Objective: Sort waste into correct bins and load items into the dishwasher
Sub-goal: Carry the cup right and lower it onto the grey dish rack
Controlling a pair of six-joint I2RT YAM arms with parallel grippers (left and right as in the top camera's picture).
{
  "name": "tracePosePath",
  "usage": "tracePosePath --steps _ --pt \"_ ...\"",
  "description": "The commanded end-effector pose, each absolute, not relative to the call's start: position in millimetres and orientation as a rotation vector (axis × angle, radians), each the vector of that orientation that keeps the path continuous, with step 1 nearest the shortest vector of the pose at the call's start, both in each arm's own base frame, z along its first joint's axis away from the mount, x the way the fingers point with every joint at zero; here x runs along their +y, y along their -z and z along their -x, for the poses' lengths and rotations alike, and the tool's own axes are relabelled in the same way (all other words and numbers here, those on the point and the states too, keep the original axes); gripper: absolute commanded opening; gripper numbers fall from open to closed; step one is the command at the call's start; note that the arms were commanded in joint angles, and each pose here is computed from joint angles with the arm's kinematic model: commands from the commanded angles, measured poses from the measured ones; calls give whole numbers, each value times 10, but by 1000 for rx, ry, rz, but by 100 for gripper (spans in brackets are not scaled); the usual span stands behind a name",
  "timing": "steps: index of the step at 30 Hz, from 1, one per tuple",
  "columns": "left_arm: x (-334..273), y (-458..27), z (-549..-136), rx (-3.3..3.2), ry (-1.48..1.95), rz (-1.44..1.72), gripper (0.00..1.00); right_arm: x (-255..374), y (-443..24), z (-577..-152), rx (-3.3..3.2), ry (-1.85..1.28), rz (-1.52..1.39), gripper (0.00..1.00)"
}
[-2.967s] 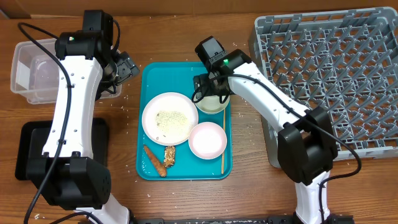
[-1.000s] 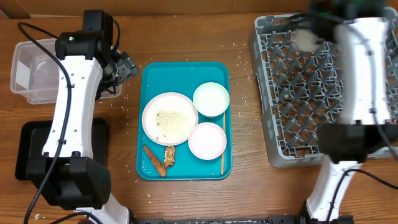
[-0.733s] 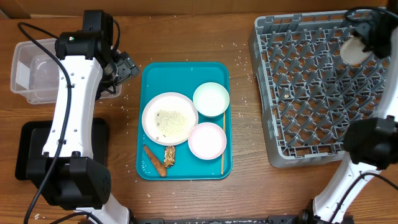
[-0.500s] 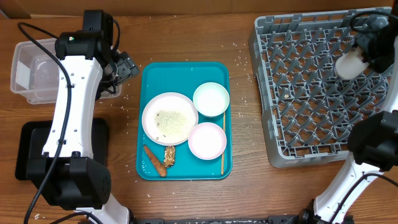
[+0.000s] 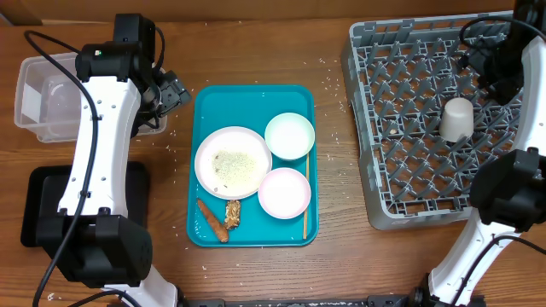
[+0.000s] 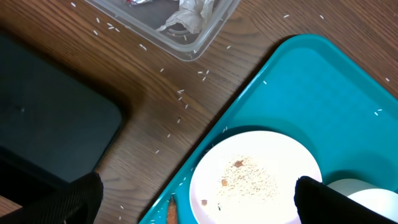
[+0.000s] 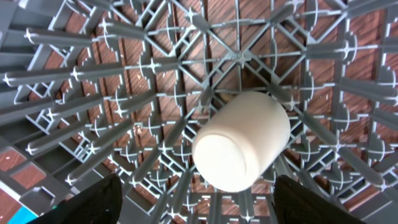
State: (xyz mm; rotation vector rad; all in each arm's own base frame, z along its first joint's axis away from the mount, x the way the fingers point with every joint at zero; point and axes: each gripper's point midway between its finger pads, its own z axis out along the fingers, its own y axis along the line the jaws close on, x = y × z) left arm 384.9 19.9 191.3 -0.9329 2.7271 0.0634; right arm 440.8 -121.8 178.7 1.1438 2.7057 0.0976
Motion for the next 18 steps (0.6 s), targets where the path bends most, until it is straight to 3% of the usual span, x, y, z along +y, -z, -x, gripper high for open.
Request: tracePosePath --steps 1,10,11,12,15,18 --pt "247 -1978 -3877 2699 -76 940 100 -1080 -1920 -4388 2700 -165 -1120 79" --pt "246 -1978 -3877 2699 -75 940 100 -793 -2337 -4348 2689 -258 -897 79" --pt "246 -1978 -3877 2699 -75 940 100 -774 -2334 -4339 2700 -255 -875 70" --pt "246 -1978 -3877 2699 -75 940 100 -772 -2312 -4326 2715 -244 -861 50" --pt "247 -1978 -3877 2699 -76 940 100 -850 -2155 -4281 2760 -145 -883 21" --pt "247 -1978 -3877 2699 -76 940 100 -888 -1899 -4226 2815 -96 -909 14"
